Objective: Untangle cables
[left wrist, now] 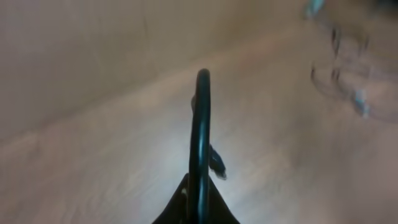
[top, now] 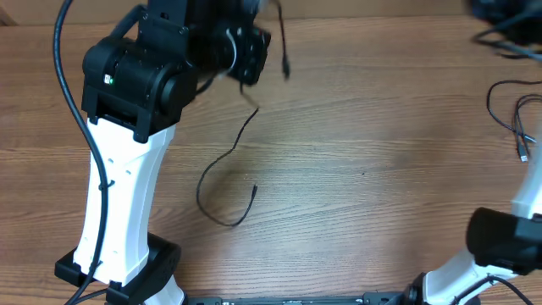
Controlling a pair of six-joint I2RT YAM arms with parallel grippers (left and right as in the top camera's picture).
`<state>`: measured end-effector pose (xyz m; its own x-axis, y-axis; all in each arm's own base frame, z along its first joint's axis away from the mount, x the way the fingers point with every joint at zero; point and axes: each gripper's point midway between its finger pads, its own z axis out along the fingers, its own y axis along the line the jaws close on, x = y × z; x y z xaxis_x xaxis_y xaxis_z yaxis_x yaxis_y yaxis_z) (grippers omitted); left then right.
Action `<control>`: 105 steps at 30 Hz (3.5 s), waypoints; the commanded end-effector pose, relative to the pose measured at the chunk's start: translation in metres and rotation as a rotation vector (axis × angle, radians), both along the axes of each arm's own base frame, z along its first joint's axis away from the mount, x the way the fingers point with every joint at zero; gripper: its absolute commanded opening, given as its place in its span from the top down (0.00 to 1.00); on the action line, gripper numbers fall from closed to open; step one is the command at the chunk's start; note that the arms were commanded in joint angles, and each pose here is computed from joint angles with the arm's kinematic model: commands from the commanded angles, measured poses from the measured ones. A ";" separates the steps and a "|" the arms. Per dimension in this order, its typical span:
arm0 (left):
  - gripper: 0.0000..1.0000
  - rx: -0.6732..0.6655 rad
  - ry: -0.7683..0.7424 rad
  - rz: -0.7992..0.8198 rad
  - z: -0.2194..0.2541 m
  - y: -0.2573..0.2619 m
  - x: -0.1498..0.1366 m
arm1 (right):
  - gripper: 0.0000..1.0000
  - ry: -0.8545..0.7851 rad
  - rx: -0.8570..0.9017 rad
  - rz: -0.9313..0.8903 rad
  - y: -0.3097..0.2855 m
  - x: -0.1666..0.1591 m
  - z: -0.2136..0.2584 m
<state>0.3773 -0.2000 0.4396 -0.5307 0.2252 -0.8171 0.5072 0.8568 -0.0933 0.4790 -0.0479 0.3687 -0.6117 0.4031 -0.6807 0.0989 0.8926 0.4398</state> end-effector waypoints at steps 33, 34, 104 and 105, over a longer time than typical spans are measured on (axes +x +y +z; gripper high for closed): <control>0.96 -1.138 0.053 0.064 0.172 -0.045 0.019 | 0.39 -0.925 0.002 1.493 0.288 -0.156 0.120; 0.96 -1.138 0.052 0.065 0.172 -0.045 0.019 | 0.39 -0.926 0.006 1.501 0.291 -0.158 0.120; 0.00 0.126 -0.212 -0.144 0.047 -0.018 -0.075 | 0.96 -0.269 -0.665 -1.622 -0.313 -0.265 0.175; 0.00 0.126 -0.213 -0.144 0.047 -0.018 -0.074 | 0.96 -0.283 -0.657 -1.607 -0.315 -0.264 0.176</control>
